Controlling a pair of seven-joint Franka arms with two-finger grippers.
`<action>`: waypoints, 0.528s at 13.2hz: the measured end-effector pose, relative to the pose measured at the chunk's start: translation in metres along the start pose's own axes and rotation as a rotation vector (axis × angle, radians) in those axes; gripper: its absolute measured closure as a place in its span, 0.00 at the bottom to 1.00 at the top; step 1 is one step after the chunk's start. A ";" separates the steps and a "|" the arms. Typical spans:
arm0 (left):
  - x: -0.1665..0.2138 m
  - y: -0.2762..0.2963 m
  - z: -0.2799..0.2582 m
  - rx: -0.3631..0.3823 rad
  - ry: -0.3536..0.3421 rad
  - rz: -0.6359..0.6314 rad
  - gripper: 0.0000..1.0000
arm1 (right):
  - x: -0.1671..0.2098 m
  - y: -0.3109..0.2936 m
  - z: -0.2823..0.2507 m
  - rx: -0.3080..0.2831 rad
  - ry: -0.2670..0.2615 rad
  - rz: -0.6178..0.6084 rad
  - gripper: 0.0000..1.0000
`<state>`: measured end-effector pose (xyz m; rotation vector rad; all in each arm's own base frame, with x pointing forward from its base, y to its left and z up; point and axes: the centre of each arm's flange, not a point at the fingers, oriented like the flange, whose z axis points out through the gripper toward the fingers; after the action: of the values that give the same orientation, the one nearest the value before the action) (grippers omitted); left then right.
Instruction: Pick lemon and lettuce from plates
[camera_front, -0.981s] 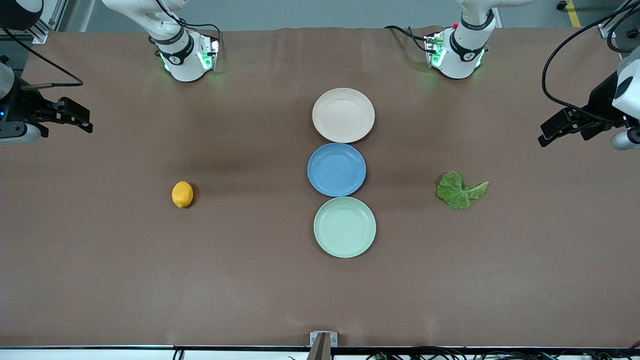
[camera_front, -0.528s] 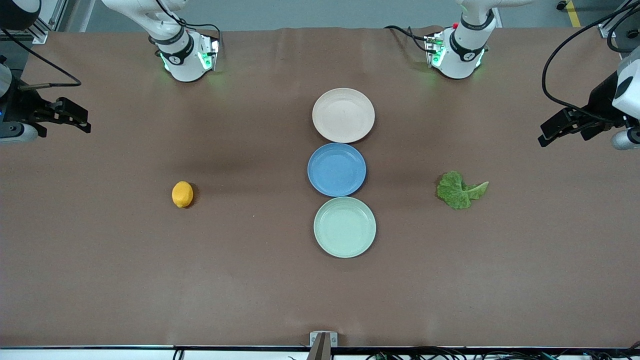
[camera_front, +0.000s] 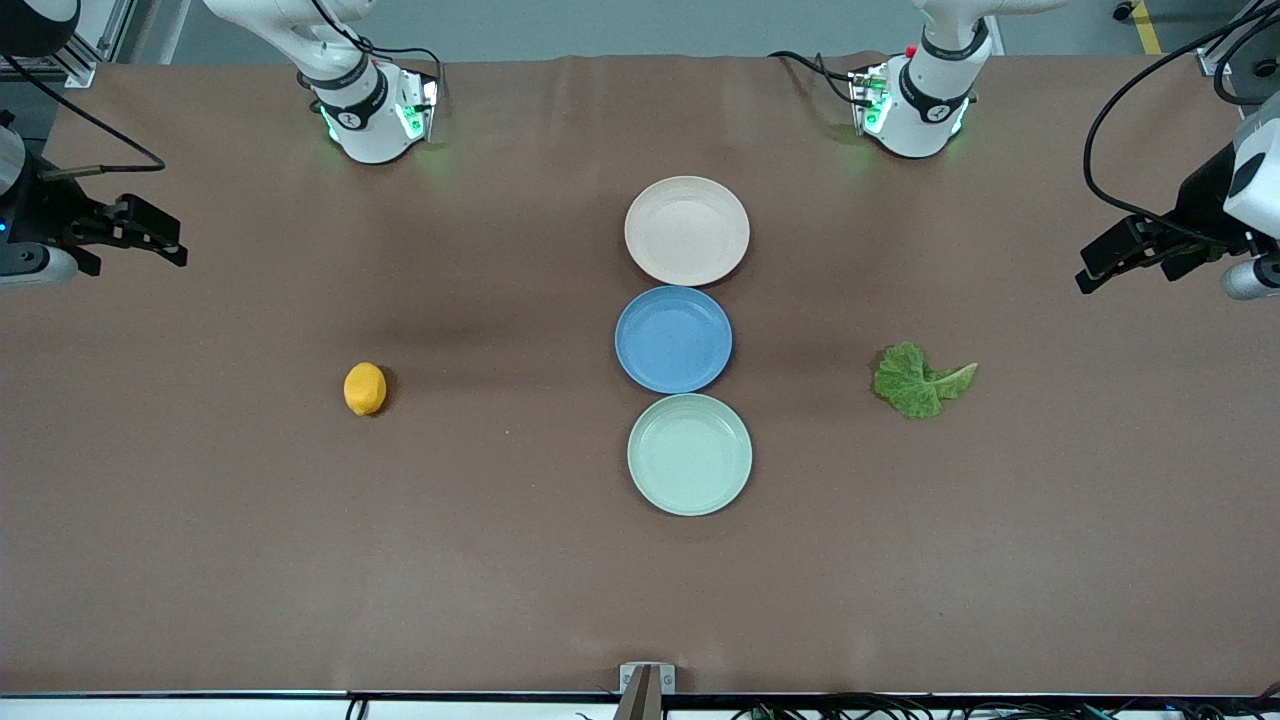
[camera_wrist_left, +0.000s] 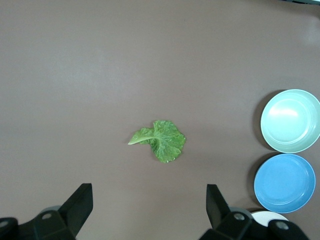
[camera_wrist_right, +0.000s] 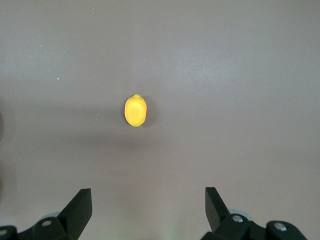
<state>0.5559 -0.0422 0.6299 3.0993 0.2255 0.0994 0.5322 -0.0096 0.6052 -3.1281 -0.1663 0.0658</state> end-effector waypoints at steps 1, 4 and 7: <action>0.000 0.001 0.000 0.006 0.001 0.023 0.00 | 0.000 0.000 0.000 0.003 0.000 0.000 0.00; 0.000 0.001 0.000 0.009 0.002 0.066 0.00 | 0.000 -0.001 0.001 0.021 -0.001 0.031 0.00; 0.000 0.000 0.000 0.009 0.002 0.079 0.00 | 0.000 -0.003 0.001 0.034 -0.001 0.065 0.00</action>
<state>0.5558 -0.0427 0.6299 3.1176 0.1037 0.1032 0.5319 -0.0068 0.6041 -3.0992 -0.0626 0.0697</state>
